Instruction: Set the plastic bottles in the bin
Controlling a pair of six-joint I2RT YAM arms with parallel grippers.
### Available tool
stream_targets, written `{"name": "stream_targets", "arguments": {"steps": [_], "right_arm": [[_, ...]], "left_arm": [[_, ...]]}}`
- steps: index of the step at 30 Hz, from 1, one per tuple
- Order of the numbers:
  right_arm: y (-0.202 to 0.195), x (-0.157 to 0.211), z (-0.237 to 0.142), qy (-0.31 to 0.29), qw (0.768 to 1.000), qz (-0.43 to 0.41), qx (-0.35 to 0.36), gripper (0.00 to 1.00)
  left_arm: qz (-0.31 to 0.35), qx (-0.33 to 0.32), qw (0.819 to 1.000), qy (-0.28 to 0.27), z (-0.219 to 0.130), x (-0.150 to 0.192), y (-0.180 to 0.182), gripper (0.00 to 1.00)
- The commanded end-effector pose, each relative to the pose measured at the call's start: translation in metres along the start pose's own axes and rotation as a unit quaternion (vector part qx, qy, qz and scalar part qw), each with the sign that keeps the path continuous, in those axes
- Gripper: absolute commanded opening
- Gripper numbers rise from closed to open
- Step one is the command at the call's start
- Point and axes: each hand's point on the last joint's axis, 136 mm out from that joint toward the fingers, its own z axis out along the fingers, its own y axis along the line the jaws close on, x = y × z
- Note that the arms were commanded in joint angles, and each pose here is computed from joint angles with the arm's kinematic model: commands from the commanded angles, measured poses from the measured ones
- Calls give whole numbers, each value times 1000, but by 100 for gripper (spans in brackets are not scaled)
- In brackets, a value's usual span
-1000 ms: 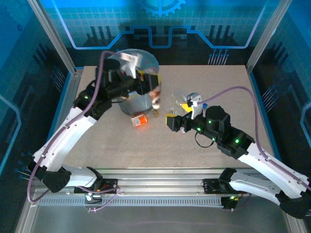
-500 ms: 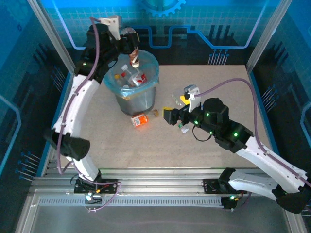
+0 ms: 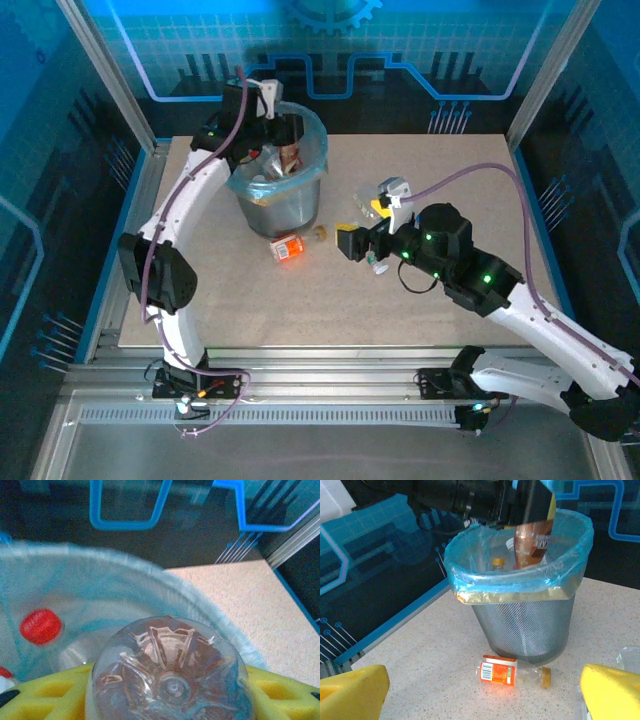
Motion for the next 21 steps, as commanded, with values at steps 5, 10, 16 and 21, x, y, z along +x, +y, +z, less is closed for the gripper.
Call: {"name": "stream_targets", "arguments": {"steps": [5,10,16,21], "right_arm": [[-2,7,-9,1,1000,0,6,99],[-4,12,-8,8,1000,-4,11,100],[-5,16,-6,11,1000,1,12,100],[-4,16,-4,12,1000,4,10,100]], "left_arm": [[-3,29,999,17,10,19,5,59],[-13,32,999,18,7,18,10,74],[-8,37,999,0,-7,5,6,78],[-9,45,999,-8,-15,0,1,75]]}}
